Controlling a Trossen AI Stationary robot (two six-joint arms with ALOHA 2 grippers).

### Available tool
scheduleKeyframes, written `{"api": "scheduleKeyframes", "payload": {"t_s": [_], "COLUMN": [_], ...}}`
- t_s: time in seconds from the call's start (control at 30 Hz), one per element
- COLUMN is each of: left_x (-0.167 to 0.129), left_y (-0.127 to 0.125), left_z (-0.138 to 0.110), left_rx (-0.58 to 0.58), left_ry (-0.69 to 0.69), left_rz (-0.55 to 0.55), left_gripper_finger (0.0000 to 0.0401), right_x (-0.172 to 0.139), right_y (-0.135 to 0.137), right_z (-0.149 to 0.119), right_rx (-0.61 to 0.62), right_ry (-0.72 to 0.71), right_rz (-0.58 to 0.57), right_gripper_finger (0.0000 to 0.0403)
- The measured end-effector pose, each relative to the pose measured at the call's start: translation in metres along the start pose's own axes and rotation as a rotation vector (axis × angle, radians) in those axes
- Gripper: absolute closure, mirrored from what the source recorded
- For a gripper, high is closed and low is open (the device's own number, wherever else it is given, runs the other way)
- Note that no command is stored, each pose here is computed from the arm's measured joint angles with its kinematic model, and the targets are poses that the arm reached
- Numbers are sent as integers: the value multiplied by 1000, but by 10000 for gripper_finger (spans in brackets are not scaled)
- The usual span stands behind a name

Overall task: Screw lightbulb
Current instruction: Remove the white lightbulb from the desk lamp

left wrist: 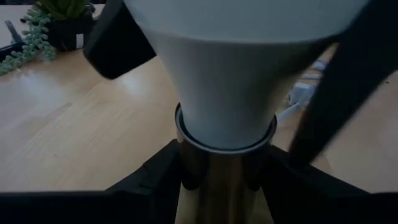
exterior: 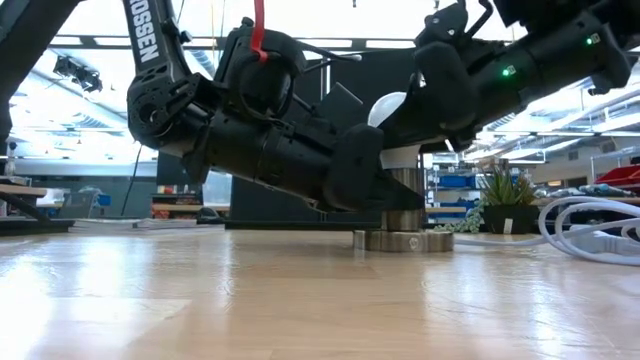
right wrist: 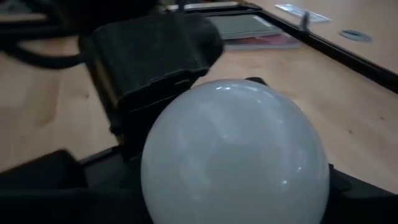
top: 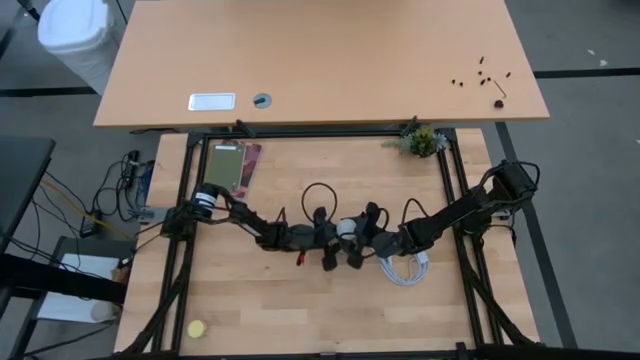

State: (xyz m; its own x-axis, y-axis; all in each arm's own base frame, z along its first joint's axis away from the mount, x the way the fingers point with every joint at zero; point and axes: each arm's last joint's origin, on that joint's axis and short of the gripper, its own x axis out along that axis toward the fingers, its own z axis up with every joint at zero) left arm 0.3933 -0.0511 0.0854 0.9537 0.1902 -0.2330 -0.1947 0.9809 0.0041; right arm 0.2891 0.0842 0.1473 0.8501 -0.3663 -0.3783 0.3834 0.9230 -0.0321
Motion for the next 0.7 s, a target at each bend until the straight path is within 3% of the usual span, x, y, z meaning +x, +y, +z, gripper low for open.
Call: {"api": "scheduleKeyframes", "payload": {"t_s": [0.43,0.57,0.7], "left_x": [1,1,0], "left_y": [-2,-2,-2], "left_z": [0,1,2], "left_rx": [65,78,69], "left_ry": [9,4,-11], "left_rz": [-72,-79,-85], "left_gripper_finger": [213,213,213], "right_x": [-17,-22,-27], "right_y": [-11,-19,-24], "right_z": [8,12,15], "right_rx": [-363,-389,-336], "right_ry": [120,168,208], "right_rz": [101,178,207], "right_gripper_finger": [151,160,151]}}
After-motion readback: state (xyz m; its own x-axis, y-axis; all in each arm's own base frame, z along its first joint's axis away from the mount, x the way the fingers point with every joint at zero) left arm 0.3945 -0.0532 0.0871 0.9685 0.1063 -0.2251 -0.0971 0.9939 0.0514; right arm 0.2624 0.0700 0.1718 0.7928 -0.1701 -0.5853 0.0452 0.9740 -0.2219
